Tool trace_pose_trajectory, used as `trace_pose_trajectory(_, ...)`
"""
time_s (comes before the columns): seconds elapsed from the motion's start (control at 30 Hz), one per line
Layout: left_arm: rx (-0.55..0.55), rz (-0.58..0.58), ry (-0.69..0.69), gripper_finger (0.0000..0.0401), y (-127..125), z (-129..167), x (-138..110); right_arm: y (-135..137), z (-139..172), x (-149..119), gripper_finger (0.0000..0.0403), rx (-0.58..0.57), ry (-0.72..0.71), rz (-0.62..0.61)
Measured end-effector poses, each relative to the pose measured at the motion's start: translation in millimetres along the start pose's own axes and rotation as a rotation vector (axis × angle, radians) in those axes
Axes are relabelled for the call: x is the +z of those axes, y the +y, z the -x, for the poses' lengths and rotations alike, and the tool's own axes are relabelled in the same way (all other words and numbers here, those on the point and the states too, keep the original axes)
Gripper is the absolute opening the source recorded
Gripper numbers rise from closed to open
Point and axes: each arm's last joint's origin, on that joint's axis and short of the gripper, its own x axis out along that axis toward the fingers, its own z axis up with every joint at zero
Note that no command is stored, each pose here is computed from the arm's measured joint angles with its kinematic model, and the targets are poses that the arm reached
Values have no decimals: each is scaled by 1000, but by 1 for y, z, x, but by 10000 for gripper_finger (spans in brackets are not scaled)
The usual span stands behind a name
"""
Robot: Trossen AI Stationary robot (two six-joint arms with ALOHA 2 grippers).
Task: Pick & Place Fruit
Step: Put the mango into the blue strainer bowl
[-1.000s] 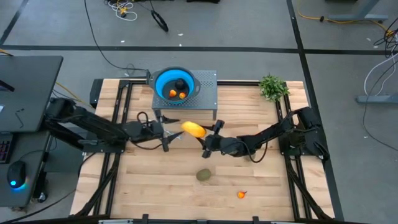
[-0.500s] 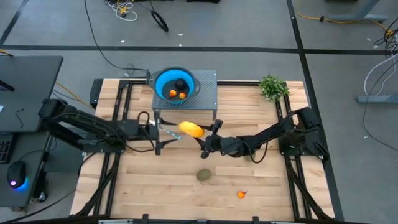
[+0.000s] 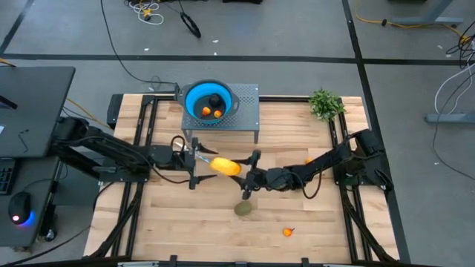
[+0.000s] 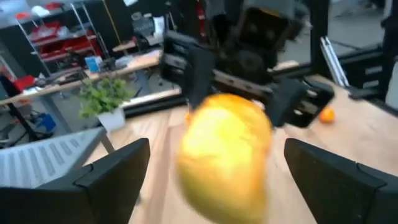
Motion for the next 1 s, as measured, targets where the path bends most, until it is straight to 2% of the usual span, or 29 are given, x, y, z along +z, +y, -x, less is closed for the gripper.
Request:
trace_pose_trajectory(0.13, 3, -34, 44, 393, -2, -5, -9, -3, -2, -1, 263, -15, 6, 4)
trace_pose_trajectory(0.27, 56, -41, 52, 394, 1, -9, -12, -2, -3, -2, 263, 46, -12, -3)
trace_pose_trajectory(0.43, 0, -6, 43, 394, 1, -15, -14, -2, -3, -3, 263, 60, -8, -6)
trace_pose_trajectory(0.9, 4, -30, 26, 393, -1, -21, -18, -3, -4, -4, 263, 65, 1, -15)
trace_pose_trajectory(1.0, 4, -30, 21, 382, -1, -21, -18, -3, -4, -4, 263, 64, 2, -15)
